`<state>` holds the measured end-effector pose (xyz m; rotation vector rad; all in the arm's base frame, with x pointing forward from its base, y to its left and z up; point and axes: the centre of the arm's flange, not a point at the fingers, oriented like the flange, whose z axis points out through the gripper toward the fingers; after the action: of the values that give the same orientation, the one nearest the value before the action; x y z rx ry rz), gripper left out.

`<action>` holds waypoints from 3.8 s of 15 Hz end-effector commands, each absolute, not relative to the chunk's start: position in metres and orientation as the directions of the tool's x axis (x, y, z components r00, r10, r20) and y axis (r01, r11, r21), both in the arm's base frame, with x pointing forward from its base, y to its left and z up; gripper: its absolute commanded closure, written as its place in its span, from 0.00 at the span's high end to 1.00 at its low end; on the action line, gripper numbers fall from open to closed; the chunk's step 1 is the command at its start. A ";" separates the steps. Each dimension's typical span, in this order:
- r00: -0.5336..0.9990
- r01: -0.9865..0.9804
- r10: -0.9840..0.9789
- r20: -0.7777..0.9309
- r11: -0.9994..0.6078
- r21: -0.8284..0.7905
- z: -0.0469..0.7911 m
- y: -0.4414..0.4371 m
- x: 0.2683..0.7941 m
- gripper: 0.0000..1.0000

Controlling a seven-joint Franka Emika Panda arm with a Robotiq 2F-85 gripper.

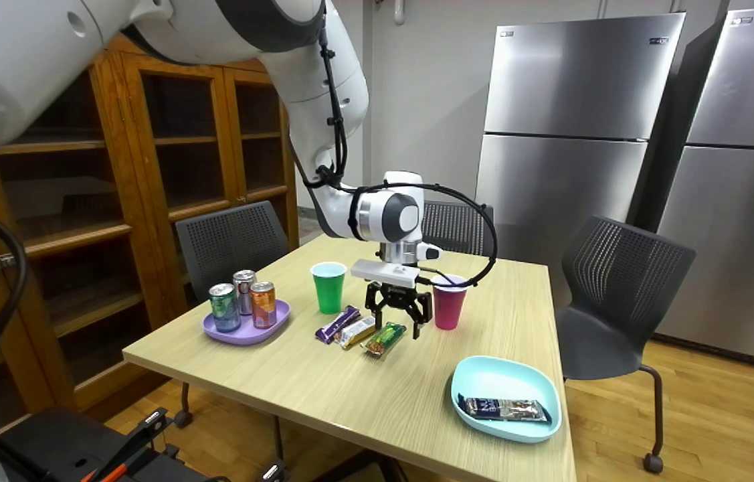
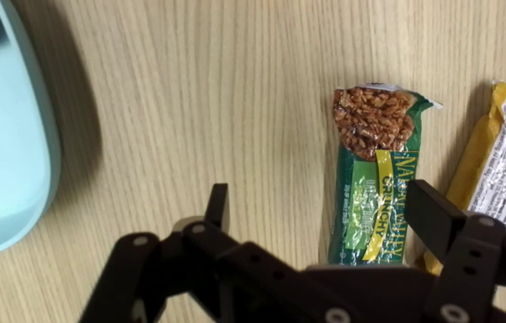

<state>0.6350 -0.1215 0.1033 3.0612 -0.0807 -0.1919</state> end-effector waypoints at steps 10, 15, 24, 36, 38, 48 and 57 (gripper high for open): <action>0.984 -0.107 -0.121 -0.134 -0.989 0.102 0.083 -0.086 0.640 1.00; 0.973 -0.178 -0.191 -0.127 -0.978 0.110 0.080 -0.089 0.646 1.00; 0.965 -0.223 -0.237 -0.114 -0.967 0.124 0.072 -0.096 0.661 1.00; 0.966 -0.230 -0.243 -0.093 -0.965 0.129 0.076 -0.097 0.669 0.12; 0.966 -0.232 -0.244 -0.085 -0.964 0.133 0.082 -0.097 0.666 0.12; 0.950 -0.305 -0.311 0.000 -0.934 0.185 0.139 -0.120 0.650 0.12; 0.870 -0.489 -0.491 0.048 -0.845 0.214 0.166 -0.177 0.617 0.12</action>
<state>0.6420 -0.1670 0.1516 2.8656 -0.6423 -0.0321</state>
